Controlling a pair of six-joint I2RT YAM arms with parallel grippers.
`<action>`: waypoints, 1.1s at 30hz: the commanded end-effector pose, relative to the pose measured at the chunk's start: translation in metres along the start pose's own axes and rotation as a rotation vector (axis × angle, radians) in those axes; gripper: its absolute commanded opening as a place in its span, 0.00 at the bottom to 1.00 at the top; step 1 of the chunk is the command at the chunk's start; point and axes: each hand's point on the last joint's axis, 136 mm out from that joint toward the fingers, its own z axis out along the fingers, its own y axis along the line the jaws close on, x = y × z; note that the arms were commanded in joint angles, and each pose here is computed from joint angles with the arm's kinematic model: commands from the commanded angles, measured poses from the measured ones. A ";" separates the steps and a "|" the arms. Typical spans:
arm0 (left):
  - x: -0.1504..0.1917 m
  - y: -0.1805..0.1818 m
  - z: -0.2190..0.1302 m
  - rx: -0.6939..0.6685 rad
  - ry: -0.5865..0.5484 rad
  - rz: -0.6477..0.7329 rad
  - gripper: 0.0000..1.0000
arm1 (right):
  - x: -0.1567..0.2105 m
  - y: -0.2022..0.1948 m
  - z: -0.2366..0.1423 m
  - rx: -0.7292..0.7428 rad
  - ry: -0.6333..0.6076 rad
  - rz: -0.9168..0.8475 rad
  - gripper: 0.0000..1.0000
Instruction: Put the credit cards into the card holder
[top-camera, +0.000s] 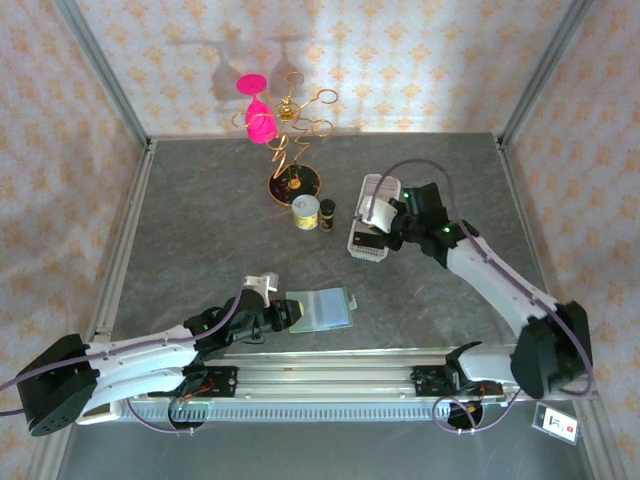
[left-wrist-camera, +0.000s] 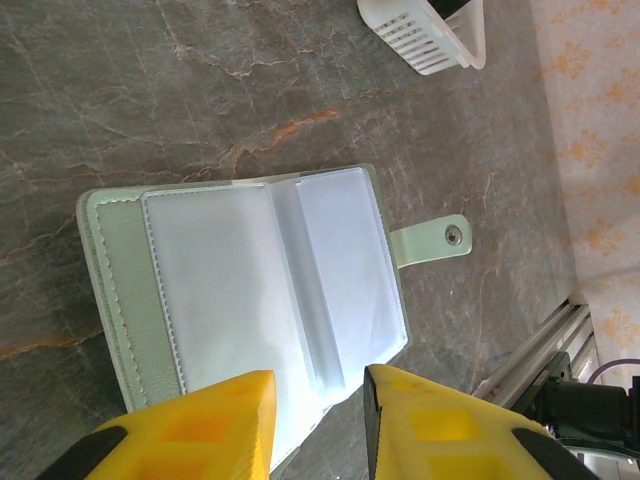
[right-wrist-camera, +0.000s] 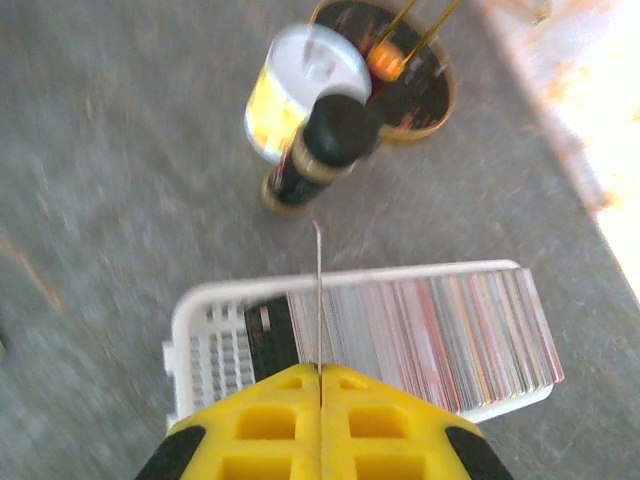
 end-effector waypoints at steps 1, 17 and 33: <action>-0.004 -0.008 -0.002 -0.004 0.003 0.003 0.29 | -0.031 0.002 -0.027 0.013 -0.173 0.244 0.00; 0.000 0.006 0.003 -0.172 0.031 0.015 0.08 | -0.026 0.076 -0.041 -0.226 -0.256 1.434 0.00; 0.011 0.026 0.011 -0.226 0.067 0.021 0.00 | -0.015 0.182 0.019 -0.331 -0.082 1.464 0.00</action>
